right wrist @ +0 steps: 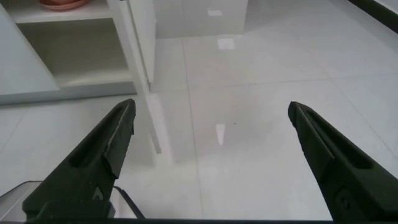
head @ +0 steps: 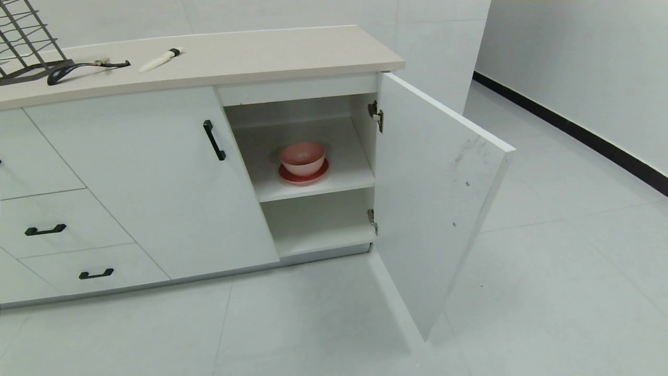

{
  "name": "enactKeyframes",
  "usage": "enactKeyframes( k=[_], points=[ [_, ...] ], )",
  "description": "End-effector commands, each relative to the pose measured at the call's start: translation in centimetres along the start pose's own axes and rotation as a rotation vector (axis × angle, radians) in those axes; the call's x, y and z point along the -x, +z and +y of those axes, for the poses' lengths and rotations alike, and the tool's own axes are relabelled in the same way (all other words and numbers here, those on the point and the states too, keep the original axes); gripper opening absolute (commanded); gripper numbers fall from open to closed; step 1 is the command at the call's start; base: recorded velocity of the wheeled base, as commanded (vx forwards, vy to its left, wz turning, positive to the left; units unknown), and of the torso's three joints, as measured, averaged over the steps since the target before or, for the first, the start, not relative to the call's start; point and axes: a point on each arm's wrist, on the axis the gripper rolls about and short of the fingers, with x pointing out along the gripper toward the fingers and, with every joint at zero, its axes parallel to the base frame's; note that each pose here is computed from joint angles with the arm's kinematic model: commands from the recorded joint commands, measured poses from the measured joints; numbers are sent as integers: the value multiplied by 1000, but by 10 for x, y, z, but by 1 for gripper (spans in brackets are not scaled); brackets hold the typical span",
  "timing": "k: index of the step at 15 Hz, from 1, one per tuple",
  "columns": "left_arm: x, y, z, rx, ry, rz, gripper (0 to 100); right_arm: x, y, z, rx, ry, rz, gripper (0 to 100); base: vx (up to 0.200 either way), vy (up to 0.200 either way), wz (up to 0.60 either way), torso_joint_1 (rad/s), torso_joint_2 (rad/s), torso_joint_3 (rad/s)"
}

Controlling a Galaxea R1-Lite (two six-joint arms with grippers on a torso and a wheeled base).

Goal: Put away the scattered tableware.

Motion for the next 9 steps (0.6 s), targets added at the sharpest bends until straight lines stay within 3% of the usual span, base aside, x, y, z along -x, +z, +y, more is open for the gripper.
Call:
enactKeyframes(
  k=[1,2,5,6,9],
  points=[
    [0,0,0,1,0,-1,100,0,0,0,1,0,2,100,0,0,600,2,2,2],
    [0,0,0,2,-1,-1,100,0,0,0,1,0,2,100,0,0,600,2,2,2],
    [0,0,0,2,0,-1,100,0,0,0,5,-4,2,100,0,0,0,0,0,0],
    [0,0,0,2,-1,-1,100,0,0,0,2,-7,2,0,0,0,0,0,0,0],
    [0,0,0,4,-1,-1,100,0,0,0,-4,-8,2,0,0,0,0,0,0,0]
  ],
)
